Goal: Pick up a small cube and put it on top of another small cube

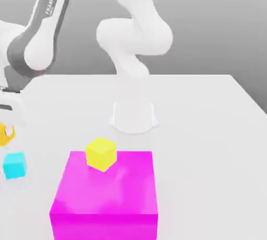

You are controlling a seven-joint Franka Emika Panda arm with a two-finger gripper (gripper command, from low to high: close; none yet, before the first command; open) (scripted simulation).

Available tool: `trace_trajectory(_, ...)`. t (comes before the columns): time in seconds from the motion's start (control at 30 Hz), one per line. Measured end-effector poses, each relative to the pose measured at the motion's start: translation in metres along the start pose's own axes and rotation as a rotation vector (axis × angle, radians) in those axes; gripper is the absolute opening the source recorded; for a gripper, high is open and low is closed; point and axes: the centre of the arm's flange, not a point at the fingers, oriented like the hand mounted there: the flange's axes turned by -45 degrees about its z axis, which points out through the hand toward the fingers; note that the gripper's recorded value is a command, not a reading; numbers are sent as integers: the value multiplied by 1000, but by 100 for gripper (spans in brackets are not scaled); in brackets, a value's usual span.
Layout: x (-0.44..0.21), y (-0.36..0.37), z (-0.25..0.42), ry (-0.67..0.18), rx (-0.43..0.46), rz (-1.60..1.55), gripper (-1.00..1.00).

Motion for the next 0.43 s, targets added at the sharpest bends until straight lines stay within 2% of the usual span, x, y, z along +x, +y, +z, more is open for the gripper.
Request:
trace_trajectory(0.33,-1,-4,59,0,2,-9,-100)
trace_trajectory(0.37,-1,-4,63,-1,4,-8,100)
trace_trajectory(0.43,-1,-4,63,-1,4,-8,100)
